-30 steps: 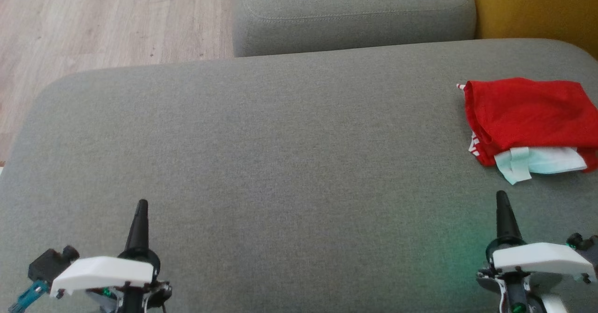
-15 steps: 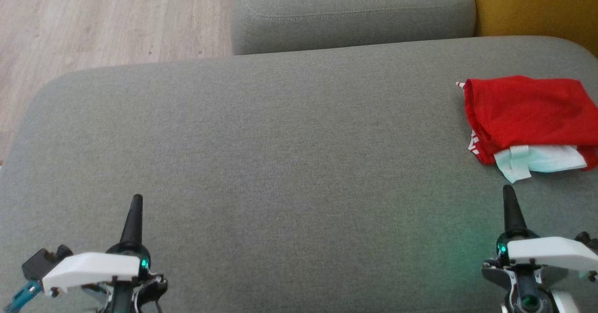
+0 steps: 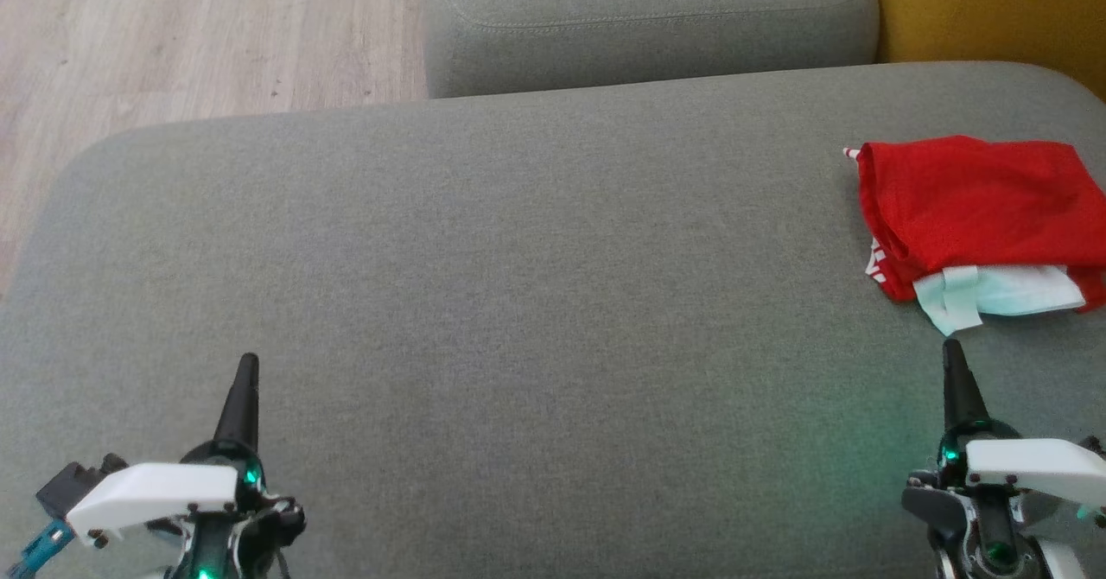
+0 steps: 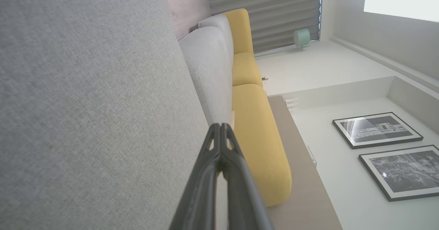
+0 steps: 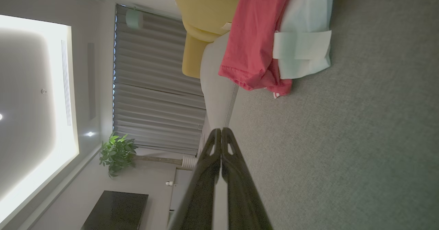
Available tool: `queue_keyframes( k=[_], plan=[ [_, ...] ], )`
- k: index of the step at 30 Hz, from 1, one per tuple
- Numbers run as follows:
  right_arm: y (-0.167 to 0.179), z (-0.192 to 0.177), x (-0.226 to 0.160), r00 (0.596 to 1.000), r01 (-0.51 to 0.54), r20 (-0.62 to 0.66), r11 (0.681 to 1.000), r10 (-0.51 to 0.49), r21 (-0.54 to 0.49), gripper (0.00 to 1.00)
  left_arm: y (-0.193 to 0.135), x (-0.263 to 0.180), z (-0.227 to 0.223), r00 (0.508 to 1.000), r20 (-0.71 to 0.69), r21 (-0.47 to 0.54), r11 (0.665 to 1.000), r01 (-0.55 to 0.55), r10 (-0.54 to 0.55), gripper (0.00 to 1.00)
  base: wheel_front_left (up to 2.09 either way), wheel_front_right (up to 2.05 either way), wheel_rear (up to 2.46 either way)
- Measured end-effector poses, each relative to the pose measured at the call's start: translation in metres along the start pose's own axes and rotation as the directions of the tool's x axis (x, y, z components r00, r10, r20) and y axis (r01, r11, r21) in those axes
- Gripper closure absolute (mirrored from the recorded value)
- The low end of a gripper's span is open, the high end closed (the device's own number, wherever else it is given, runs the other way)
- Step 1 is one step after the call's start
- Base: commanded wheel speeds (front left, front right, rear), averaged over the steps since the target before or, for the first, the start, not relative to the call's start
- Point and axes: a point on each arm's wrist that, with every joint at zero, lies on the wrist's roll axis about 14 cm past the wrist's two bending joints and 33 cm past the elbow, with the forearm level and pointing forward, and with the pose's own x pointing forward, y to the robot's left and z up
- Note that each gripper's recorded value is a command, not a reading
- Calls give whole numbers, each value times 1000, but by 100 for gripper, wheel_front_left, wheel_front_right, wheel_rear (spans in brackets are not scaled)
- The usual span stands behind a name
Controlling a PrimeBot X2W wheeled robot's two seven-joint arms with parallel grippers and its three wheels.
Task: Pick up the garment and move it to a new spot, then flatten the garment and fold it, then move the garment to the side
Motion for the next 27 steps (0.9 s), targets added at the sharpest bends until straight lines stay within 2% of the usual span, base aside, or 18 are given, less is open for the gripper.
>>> queue_keyframes(
  k=[11,22,27],
  plan=[
    [3,7,2,1000,-15,13,992,13,122,100,-4,5,4,1000,1,-106,994,17,-17,100,0,0,0],
    [9,12,5,999,-42,21,970,38,241,100,-9,11,8,999,2,-212,977,38,-38,100,0,0,0],
    [10,14,5,999,-45,25,967,40,251,100,-10,11,10,999,8,-223,974,40,-39,100,0,0,0]
  ],
)
